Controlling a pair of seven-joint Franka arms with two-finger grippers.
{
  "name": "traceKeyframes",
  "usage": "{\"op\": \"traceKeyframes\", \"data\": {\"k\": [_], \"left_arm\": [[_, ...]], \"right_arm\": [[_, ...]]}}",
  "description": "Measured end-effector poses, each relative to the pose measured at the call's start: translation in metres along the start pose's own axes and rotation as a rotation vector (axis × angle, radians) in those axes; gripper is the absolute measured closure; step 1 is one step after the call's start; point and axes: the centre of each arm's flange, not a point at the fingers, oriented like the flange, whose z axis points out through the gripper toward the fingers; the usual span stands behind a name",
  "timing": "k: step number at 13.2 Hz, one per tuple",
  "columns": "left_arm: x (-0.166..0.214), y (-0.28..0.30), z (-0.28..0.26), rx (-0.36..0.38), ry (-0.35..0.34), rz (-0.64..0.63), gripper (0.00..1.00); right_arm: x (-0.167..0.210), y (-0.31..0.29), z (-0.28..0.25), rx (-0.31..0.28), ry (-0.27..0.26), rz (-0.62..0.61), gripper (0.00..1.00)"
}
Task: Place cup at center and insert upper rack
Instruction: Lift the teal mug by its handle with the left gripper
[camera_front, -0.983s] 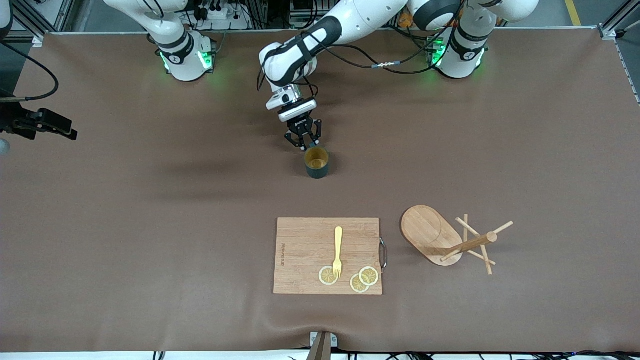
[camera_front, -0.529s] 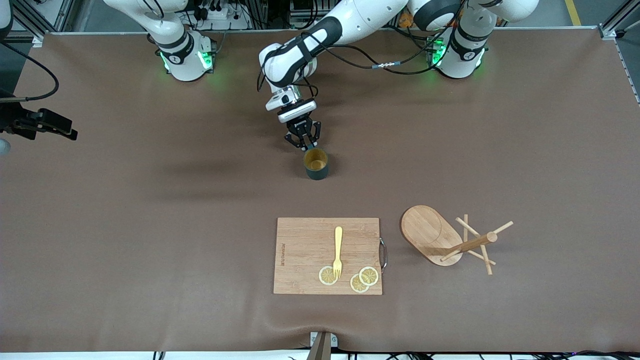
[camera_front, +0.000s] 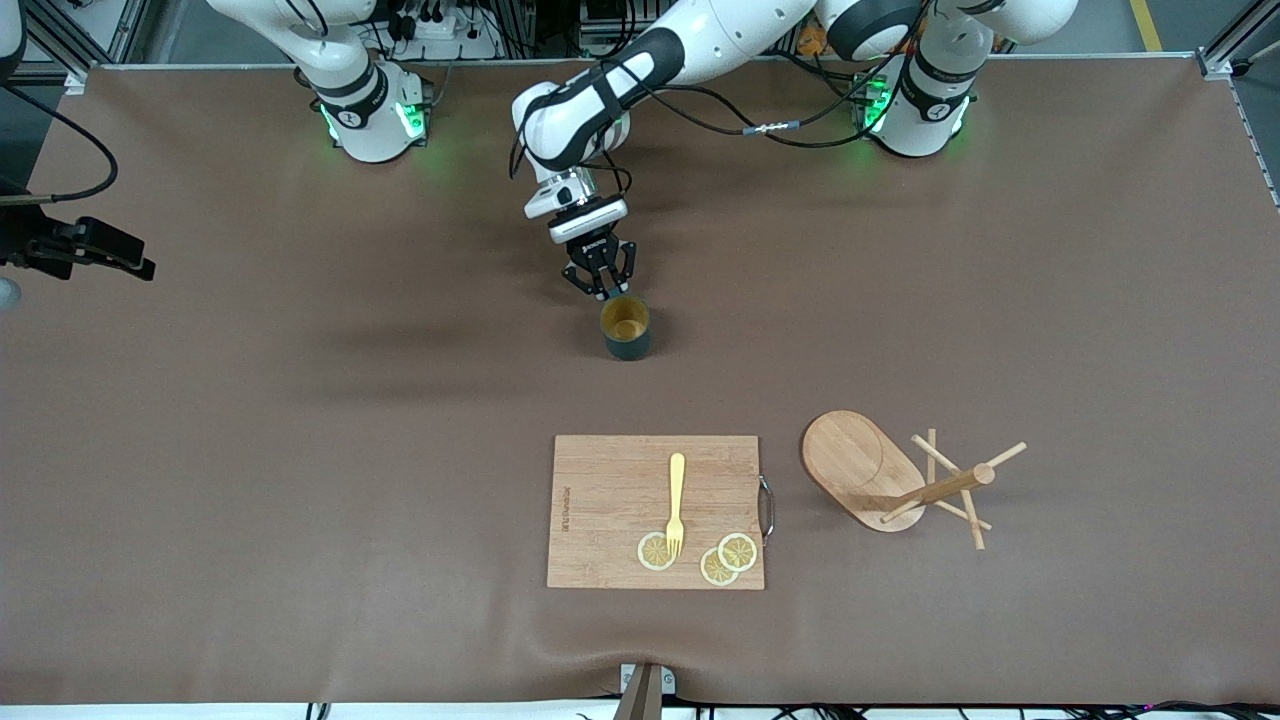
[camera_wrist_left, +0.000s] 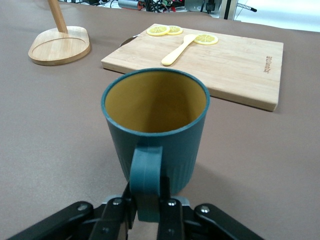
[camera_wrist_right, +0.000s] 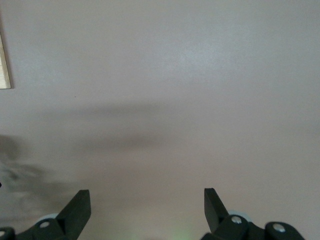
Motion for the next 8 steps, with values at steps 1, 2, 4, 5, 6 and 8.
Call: {"op": "traceKeyframes", "data": {"k": [1,2,4,5,6,8], "left_arm": [[0.006,0.004,-0.004,0.002,-0.011,-0.005,0.79],[0.013,0.008,-0.009,0.003,-0.021,-0.01,0.79],[0.027,0.013,-0.019,0.007,-0.045,-0.021,0.79],[0.036,0.017,-0.025,0.013,-0.063,-0.038,0.79],[0.045,0.022,-0.03,0.016,-0.081,-0.054,0.79],[0.06,0.028,-0.038,0.018,-0.104,-0.079,0.79]], "right_arm": [[0.0,0.0,0.0,0.0,0.0,0.0,0.0],[0.0,0.0,0.0,0.0,0.0,0.0,0.0],[0.0,0.0,0.0,0.0,0.0,0.0,0.0],[0.0,0.0,0.0,0.0,0.0,0.0,0.0],[0.0,0.0,0.0,0.0,0.0,0.0,0.0],[0.0,0.0,0.0,0.0,0.0,0.0,0.0]]}}
